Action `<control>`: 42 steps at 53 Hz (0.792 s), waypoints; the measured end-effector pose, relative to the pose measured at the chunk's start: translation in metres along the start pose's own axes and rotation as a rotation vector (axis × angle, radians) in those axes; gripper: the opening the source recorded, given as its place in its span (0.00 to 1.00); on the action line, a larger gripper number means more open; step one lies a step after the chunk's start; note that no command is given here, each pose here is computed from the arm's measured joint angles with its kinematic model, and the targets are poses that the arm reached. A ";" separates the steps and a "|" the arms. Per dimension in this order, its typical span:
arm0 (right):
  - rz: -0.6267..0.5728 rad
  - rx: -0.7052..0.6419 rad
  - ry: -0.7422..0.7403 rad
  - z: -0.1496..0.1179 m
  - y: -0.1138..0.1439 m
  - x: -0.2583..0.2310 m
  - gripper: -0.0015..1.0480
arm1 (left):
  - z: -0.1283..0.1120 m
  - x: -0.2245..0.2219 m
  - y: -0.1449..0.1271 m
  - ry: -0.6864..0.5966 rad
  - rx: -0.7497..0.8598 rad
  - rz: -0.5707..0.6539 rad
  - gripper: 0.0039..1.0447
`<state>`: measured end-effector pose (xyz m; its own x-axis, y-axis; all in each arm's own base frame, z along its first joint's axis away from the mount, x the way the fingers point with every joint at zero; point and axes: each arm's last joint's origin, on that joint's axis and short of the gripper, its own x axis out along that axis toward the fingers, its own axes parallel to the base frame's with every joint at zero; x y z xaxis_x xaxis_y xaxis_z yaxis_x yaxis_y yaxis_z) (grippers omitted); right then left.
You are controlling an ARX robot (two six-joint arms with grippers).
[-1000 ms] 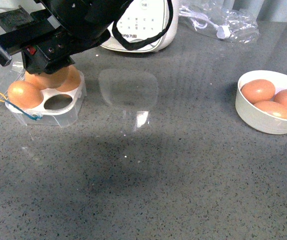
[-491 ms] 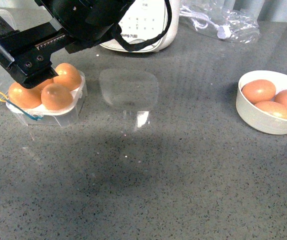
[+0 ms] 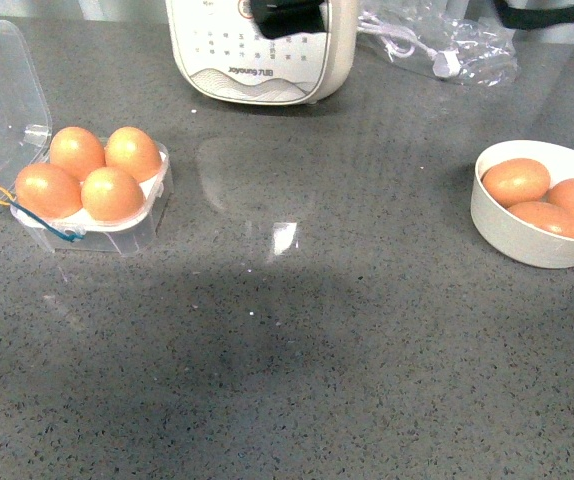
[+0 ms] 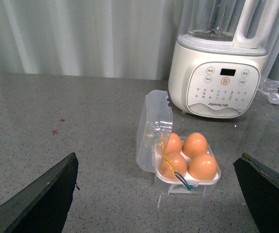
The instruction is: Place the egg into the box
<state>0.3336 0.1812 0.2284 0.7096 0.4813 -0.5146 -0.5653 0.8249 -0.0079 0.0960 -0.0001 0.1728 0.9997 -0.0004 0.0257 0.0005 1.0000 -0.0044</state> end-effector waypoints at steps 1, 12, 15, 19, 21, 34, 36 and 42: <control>-0.026 0.015 -0.001 -0.004 -0.004 -0.004 0.93 | 0.000 0.000 0.000 0.000 0.000 0.000 0.94; -0.313 0.123 -0.081 -0.034 -0.033 -0.048 0.93 | 0.000 0.000 0.000 0.000 0.000 0.000 0.94; -0.386 0.155 -0.108 -0.042 -0.041 -0.060 0.93 | 0.000 0.000 0.000 0.000 0.000 0.000 0.94; -0.477 0.180 -0.147 -0.053 -0.047 -0.073 0.93 | 0.000 0.000 0.000 0.000 0.000 0.000 0.94; -0.511 0.196 -0.157 -0.059 -0.049 -0.079 0.93 | 0.000 0.000 0.000 0.000 0.000 0.000 0.94; -0.699 0.263 -0.276 -0.095 -0.050 -0.129 0.93 | 0.000 0.000 0.000 0.000 0.000 0.000 0.94; -0.713 0.268 -0.295 -0.100 -0.049 -0.136 0.93 | 0.000 0.000 0.000 0.000 0.000 0.000 0.94; -0.754 0.276 -0.324 -0.119 -0.044 -0.156 0.93 | 0.000 0.000 0.000 0.000 0.000 0.000 0.94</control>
<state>0.1979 0.0344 0.2067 0.9627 -0.1970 -0.1855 0.1969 0.9802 -0.0187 0.0960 -0.0001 0.1728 0.9997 0.0000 0.0257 0.0001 1.0000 -0.0044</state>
